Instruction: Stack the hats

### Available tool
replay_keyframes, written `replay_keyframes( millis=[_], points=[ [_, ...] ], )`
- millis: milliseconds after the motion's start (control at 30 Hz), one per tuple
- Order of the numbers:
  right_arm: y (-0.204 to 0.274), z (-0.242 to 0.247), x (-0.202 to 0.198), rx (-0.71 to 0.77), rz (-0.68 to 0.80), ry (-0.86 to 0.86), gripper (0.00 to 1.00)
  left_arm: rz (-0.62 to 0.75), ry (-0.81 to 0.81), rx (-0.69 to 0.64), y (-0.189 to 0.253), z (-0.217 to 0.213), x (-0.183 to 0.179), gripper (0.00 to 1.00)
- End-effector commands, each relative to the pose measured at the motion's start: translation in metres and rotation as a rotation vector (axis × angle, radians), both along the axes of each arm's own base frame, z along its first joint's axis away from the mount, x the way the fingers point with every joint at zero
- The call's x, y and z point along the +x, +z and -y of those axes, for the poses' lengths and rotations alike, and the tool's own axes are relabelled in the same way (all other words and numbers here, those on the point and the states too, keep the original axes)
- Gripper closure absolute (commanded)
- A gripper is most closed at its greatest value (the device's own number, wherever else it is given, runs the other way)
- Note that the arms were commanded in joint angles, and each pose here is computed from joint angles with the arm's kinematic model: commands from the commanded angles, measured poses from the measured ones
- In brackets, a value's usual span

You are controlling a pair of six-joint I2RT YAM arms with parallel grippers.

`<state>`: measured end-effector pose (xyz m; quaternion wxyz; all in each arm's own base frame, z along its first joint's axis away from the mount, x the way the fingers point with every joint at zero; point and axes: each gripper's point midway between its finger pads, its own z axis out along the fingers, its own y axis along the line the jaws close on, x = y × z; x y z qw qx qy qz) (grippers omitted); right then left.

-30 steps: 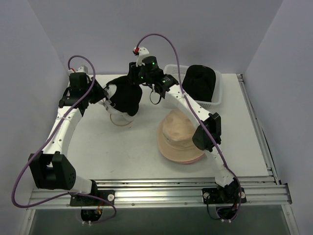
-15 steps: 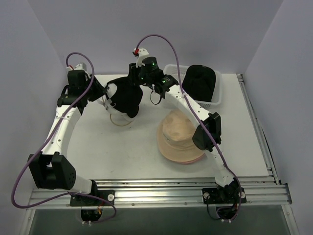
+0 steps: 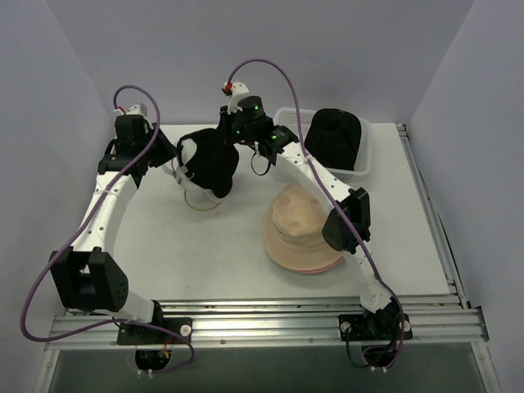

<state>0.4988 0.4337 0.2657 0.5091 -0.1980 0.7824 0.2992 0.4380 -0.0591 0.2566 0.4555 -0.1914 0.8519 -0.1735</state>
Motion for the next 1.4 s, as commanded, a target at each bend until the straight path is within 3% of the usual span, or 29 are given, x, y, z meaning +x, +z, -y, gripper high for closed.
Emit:
replay_keyframes(
  millis=[0,700,1000,1367],
  points=[
    [0.039,0.005,-0.003,0.047,0.073,0.004,1.00,0.062,-0.007,-0.004,0.022,-0.001,0.009,0.64],
    [0.047,0.009,-0.007,0.054,0.084,0.002,1.00,0.168,-0.016,-0.032,0.060,0.006,-0.005,0.58],
    [0.061,0.009,-0.011,0.073,0.101,0.008,1.00,0.148,-0.086,-0.034,0.048,0.024,0.003,0.58],
    [0.085,0.010,-0.024,0.106,0.139,0.019,1.00,0.120,-0.060,0.004,0.041,0.017,0.001,0.58]
  ],
)
